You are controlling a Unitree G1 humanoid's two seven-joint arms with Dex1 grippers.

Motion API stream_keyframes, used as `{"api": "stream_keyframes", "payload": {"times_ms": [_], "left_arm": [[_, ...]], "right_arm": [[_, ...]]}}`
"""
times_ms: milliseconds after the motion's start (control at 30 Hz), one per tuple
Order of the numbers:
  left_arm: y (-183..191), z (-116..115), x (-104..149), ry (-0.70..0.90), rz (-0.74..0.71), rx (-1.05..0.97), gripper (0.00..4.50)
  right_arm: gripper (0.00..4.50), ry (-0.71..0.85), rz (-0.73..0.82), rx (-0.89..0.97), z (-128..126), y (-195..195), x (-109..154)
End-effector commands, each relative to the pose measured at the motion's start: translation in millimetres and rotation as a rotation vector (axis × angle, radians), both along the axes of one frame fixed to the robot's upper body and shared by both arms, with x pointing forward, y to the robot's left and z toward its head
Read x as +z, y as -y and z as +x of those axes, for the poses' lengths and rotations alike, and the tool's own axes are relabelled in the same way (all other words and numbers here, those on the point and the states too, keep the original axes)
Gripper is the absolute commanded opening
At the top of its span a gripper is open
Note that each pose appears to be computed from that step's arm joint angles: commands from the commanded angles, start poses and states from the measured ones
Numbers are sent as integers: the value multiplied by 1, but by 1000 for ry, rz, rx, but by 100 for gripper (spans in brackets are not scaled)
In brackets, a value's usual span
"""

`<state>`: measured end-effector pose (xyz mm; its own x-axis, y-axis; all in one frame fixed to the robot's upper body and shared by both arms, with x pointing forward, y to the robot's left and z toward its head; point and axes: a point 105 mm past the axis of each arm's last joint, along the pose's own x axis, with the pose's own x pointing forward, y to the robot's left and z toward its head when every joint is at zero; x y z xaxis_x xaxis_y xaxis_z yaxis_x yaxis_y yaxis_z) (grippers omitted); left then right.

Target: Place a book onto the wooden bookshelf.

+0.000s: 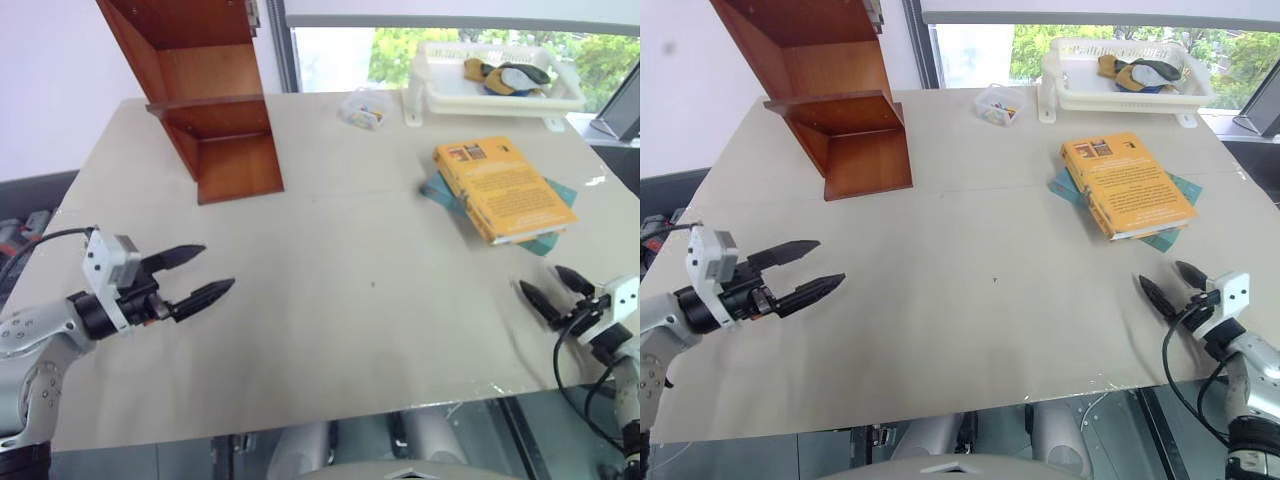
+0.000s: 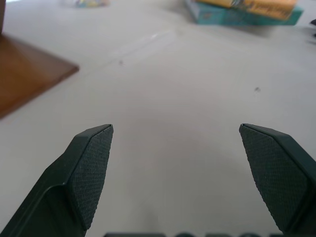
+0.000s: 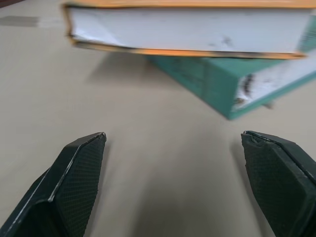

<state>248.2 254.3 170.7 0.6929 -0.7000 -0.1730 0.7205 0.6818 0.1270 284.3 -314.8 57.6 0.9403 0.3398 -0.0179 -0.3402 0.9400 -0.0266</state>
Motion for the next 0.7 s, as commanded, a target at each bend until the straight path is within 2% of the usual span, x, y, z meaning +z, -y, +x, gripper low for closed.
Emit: {"api": "stream_keyframes", "payload": {"times_ms": [33, 167, 333, 700], "left_arm": [[12, -2, 17, 32, -5, -93, 442], [32, -9, 38, 50, -37, -226, 442], [40, -8, 50, 75, -11, -275, 442], [46, -11, 55, 80, 6, -310, 442]], "right_arm": [[450, -47, 28, -58, 3, 7, -10], [450, -82, 33, -85, 17, 5, -14], [450, -70, 13, -70, 33, -1, -5], [450, -61, -15, 70, 52, -25, 6]]}}
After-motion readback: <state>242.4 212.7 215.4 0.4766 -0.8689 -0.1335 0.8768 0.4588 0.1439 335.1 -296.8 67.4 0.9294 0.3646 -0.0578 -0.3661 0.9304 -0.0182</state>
